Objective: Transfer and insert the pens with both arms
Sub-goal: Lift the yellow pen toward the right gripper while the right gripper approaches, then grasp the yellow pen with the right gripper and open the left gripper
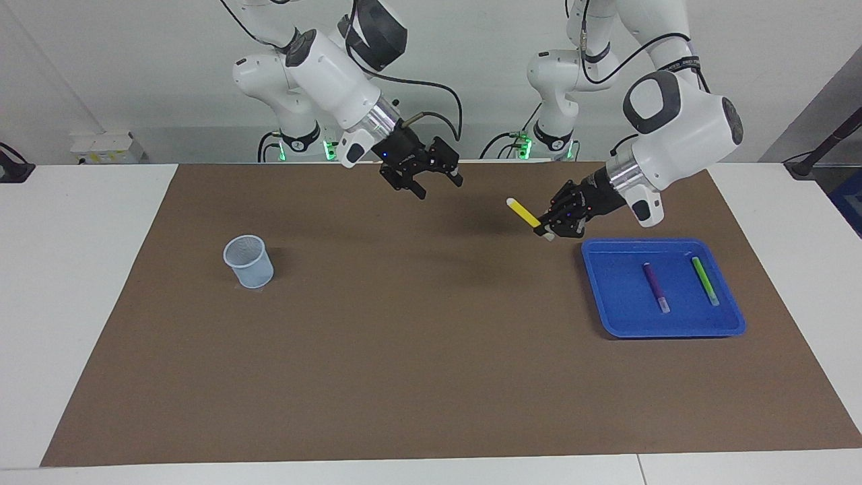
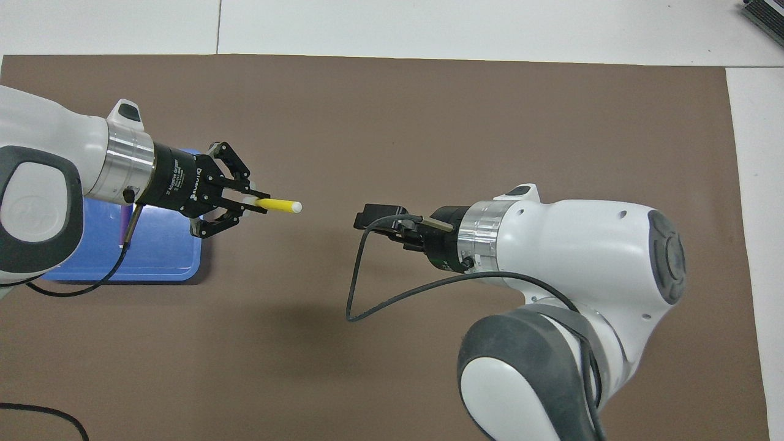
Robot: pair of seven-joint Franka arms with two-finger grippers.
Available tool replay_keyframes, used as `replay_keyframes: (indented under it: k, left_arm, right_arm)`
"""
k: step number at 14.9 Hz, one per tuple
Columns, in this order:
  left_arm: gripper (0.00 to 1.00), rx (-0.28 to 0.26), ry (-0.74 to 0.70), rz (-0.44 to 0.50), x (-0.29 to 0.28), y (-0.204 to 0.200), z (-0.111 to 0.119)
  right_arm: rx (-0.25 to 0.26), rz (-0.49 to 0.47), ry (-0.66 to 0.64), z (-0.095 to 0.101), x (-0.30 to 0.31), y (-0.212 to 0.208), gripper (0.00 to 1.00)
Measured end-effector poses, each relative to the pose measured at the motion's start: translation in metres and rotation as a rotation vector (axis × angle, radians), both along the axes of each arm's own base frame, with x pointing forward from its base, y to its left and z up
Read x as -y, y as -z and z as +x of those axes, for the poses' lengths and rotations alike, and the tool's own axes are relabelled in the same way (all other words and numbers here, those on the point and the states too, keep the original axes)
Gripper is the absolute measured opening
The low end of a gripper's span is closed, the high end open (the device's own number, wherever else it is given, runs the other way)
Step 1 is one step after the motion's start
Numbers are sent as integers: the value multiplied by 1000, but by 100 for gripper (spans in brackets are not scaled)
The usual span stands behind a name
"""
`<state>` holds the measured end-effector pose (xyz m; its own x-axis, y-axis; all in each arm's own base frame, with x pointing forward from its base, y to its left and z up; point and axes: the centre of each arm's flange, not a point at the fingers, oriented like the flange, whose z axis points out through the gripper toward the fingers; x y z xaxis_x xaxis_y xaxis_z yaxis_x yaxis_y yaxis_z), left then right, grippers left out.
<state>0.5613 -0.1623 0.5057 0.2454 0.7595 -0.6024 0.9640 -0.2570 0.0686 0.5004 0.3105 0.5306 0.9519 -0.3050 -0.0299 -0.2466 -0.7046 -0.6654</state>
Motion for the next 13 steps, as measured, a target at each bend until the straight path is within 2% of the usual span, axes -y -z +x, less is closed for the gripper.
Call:
replay_keyframes:
  k: [4, 8, 9, 11, 12, 13]
  left_arm:
    - [17, -7, -67, 10, 13, -13, -19]
    - [17, -6, -88, 11, 17, -21, -27]
    - [17, -7, -90, 11, 17, -21, -28]
    - [17, -11, -92, 12, 19, -20, -29]
    - [17, -14, -92, 13, 20, -19, -30]
    - [17, -14, -92, 13, 21, -19, -30]
  right_arm:
    - [32, 57, 79, -8, -57, 3, 100]
    - [30, 74, 66, -17, -90, 7, 100]
    - [32, 76, 67, -17, -90, 6, 93]
    - [37, 80, 72, -14, -89, 3, 90]
    - [41, 84, 74, -12, -88, 0, 83]
    - [46, 88, 77, -9, -88, -3, 80]
